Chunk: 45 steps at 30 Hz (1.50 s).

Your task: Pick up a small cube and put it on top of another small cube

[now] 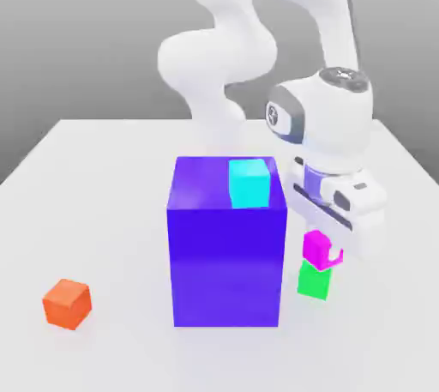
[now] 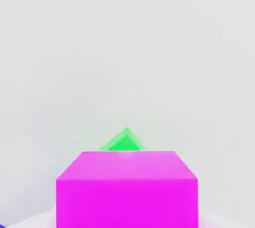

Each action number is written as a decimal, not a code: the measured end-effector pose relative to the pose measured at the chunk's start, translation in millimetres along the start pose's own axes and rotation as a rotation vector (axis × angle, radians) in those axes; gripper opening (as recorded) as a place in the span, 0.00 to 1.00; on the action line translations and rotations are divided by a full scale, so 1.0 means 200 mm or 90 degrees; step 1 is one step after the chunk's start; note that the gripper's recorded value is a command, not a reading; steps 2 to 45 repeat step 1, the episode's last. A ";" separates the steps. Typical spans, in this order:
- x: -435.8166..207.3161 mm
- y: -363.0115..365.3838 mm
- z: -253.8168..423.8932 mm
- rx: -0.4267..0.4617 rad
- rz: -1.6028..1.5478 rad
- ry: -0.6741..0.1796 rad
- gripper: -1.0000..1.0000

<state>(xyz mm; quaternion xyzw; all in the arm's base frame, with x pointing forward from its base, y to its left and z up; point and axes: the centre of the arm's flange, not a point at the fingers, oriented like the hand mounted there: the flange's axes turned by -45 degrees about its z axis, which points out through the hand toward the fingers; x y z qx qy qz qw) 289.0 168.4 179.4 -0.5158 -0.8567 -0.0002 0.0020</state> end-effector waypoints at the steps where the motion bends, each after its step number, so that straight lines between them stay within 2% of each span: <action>1: 0.00 0.00 0.00 0.000 0.000 0.000 1.00; 45: 0.00 0.00 0.00 0.000 0.000 0.000 1.00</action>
